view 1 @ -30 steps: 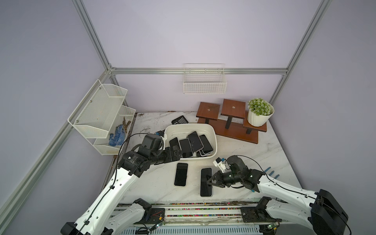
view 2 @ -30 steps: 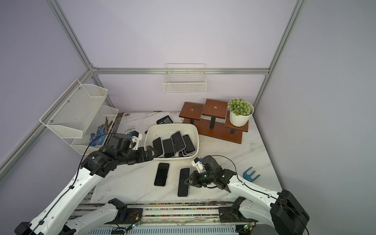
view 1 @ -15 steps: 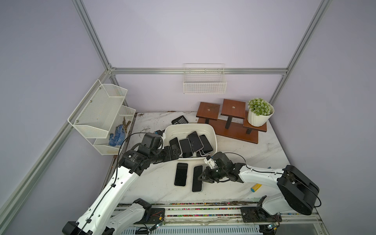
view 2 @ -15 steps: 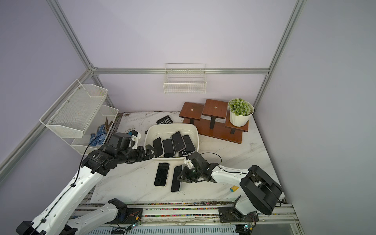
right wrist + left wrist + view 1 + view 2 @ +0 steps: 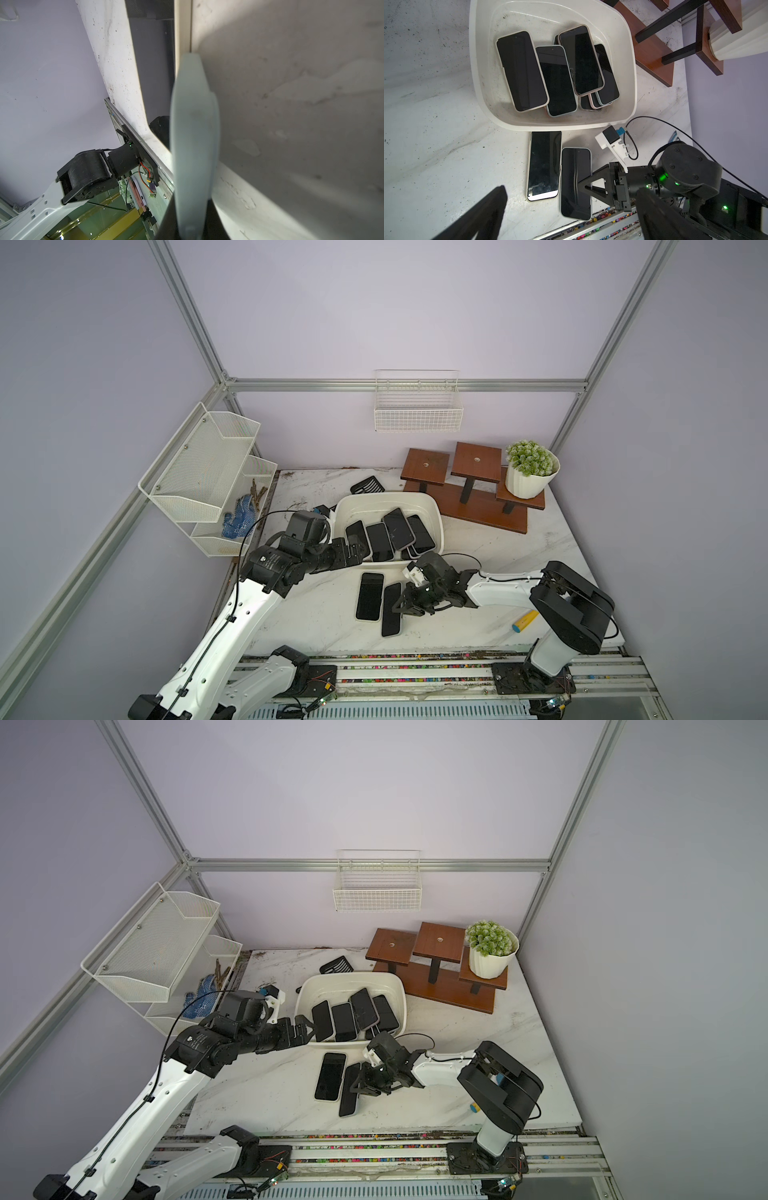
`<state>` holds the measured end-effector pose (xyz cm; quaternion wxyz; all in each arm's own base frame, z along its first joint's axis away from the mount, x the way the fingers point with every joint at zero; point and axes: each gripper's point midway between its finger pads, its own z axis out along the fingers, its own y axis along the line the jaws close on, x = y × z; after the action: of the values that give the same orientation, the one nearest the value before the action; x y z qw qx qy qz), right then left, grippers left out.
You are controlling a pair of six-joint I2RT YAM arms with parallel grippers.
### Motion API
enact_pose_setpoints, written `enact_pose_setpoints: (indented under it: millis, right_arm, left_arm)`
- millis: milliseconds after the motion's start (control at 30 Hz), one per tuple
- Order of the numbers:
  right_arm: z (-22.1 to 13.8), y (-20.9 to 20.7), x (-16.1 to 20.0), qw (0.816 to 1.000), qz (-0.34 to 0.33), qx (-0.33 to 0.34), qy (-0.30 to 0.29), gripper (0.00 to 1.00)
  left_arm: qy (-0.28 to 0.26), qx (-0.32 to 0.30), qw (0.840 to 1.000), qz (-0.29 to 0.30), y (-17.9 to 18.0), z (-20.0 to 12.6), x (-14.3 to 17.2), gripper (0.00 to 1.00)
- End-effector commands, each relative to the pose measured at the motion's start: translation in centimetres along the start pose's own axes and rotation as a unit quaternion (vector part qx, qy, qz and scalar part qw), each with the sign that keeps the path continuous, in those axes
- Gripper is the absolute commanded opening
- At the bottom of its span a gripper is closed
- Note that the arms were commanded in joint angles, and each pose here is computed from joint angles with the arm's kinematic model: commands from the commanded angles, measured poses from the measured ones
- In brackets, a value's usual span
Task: Take the phone out of the storage box
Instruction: Place the phone at the center of the board, then pick up the phone from the storage box.
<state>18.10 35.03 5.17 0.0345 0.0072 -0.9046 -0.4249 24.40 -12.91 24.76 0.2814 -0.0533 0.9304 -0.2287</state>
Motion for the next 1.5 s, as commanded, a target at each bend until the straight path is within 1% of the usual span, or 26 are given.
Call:
enact_pose_setpoints:
  millis: [0,167,200,233,267,300,400,533,667,800,900,933,967,1033,1067,1100,1167,1267,1400,1467]
  right_arm:
    - [0.1,0.2,-2.5,0.999,-0.001,0.013,-0.045,0.0]
    - [-0.5,-0.9,-3.3,0.996,0.007,0.05,-0.077,0.0]
    - [-0.7,-0.9,-3.5,0.995,0.006,0.052,-0.083,0.02]
    - [-0.7,-0.8,-3.6,0.995,0.004,0.052,-0.087,0.11]
    - [-0.8,-0.9,-3.6,0.994,0.005,0.058,-0.088,0.23]
    - [-0.9,-1.0,-3.6,0.994,0.004,0.065,-0.089,0.33]
    - [-1.6,-1.1,-3.7,0.992,-0.001,0.079,-0.095,0.47]
    - [-2.9,-1.6,-3.3,0.989,-0.007,0.096,-0.11,0.55]
    - [-4.7,-1.1,-2.7,0.988,-0.021,0.093,-0.124,0.63]
    - [-6.6,-0.3,-2.0,0.986,-0.045,0.098,-0.131,0.65]
    - [-8.9,0.9,-2.2,0.979,-0.079,0.118,-0.147,0.65]
    - [-9.9,1.7,-2.4,0.975,-0.096,0.127,-0.155,0.7]
    - [-10.7,2.2,-2.7,0.971,-0.112,0.138,-0.162,0.71]
    - [-12.5,3.7,-3.7,0.959,-0.146,0.164,-0.18,0.82]
    - [-13.2,4.2,-4.2,0.954,-0.155,0.173,-0.19,0.98]
    - [-13.9,5.1,-4.9,0.949,-0.166,0.178,-0.199,1.0]
    - [-15.0,6.4,-6.4,0.944,-0.177,0.183,-0.208,1.0]
    - [-15.8,7.1,-9.2,0.943,-0.172,0.192,-0.212,1.0]
    - [-15.1,6.4,-12.7,0.955,-0.139,0.179,-0.191,1.0]
    - [-14.4,6.0,-14.1,0.961,-0.127,0.17,-0.177,0.97]
  left_arm:
    - [-0.021,0.01,1.0,0.016,-0.7,-1.3,-1.2,1.0]
    - [-0.022,0.007,1.0,0.015,-0.5,-1.3,-1.3,1.0]
    - [-0.022,0.007,1.0,0.015,-0.5,-1.3,-1.3,1.0]
    - [-0.02,0.006,1.0,0.014,-0.4,-1.2,-1.2,1.0]
    - [-0.019,0.006,1.0,0.014,-0.4,-1.2,-1.2,1.0]
    - [-0.018,0.006,1.0,0.014,-0.4,-1.1,-1.2,1.0]
    - [-0.016,0.007,1.0,0.012,-0.4,-0.9,-1.2,1.0]
    - [-0.013,0.009,1.0,0.012,-0.4,-0.6,-1.1,1.0]
    - [-0.009,0.012,1.0,0.012,-0.5,-0.1,-1.1,1.0]
    - [-0.003,0.015,1.0,0.011,-0.6,0.4,-1.1,1.0]
    - [-0.001,0.018,1.0,0.008,-0.7,0.7,-1.2,1.0]
    - [-0.002,0.02,1.0,0.008,-0.8,0.8,-1.3,1.0]
    - [-0.002,0.02,1.0,0.008,-0.9,0.9,-1.4,1.0]
    - [-0.001,0.021,1.0,0.007,-1.0,1.1,-1.6,1.0]
    - [0.0,0.021,1.0,0.007,-1.0,1.2,-1.7,1.0]
    - [0.003,0.019,1.0,0.006,-1.0,1.5,-1.8,1.0]
    - [0.011,0.015,1.0,0.004,-1.0,2.0,-1.9,1.0]
    - [0.022,0.005,1.0,0.001,-0.7,2.6,-2.1,1.0]
    - [0.033,-0.004,0.999,-0.006,-0.3,3.4,-2.1,1.0]
    - [0.037,-0.006,0.999,-0.008,-0.1,3.7,-2.2,1.0]
